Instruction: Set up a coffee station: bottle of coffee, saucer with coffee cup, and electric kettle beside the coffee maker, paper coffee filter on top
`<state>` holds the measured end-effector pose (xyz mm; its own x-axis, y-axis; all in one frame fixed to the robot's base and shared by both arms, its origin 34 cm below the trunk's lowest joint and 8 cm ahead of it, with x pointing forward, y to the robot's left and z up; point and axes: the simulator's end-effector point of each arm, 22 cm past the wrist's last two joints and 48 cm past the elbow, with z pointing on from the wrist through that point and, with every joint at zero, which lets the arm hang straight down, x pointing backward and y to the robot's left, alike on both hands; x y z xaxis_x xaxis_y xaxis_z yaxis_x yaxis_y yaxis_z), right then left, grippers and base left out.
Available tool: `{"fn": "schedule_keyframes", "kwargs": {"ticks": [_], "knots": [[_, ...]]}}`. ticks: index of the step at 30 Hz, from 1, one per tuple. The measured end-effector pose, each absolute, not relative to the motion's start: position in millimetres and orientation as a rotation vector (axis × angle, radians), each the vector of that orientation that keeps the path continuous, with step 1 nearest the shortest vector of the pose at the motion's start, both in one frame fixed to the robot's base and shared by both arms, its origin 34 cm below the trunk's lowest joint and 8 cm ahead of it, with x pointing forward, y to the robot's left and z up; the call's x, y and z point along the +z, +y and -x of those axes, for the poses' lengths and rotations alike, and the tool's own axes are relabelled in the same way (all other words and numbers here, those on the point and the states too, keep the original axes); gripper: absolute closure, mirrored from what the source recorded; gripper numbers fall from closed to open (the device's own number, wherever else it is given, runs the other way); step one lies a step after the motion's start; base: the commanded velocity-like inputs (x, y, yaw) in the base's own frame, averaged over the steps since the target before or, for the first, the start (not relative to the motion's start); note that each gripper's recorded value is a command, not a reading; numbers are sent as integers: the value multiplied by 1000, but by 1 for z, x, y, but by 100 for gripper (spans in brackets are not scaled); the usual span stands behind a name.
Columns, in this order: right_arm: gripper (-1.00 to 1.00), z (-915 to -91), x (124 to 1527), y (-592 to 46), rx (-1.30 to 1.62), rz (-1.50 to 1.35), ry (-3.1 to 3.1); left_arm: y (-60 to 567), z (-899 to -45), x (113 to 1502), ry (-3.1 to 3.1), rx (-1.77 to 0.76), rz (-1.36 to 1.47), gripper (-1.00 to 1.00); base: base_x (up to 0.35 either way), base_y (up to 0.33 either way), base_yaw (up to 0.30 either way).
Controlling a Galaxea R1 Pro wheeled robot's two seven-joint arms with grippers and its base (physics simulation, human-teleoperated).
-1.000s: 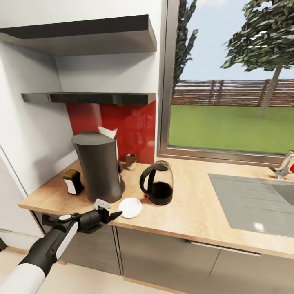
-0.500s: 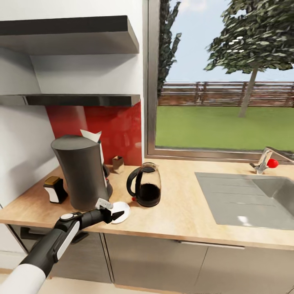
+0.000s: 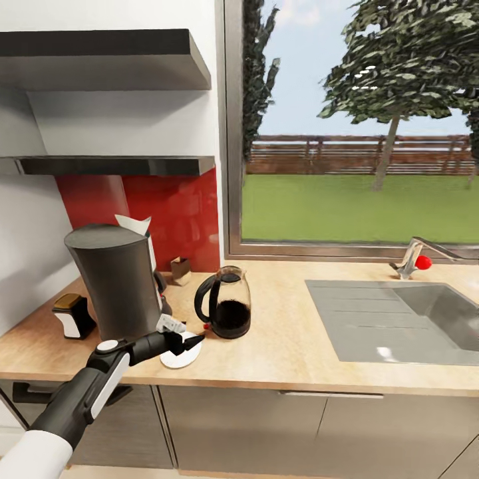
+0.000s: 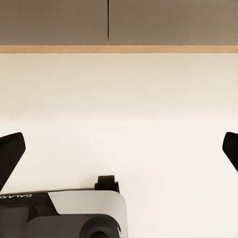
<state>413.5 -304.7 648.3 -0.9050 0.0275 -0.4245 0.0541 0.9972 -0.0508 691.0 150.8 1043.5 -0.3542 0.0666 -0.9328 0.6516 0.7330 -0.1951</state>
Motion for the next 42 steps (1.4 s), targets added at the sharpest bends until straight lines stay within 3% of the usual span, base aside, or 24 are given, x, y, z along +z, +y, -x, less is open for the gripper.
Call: {"fn": "schedule_keyframes", "kwargs": {"ticks": [27,35,42], "knots": [[-100,-414,648,-305,-85,-58,2702,159,-693,1049,1850,-660,-553,-100,24,34,0],[-100,-410,648,-305,-86,-58,2706,158,-693,1051,1846,-660,-554,-100,0,0,-155],[-100,-315,620,-305,-94,-53,2834,159,-694,1052,1845,-655,-555,-100,0,0,-56]]}}
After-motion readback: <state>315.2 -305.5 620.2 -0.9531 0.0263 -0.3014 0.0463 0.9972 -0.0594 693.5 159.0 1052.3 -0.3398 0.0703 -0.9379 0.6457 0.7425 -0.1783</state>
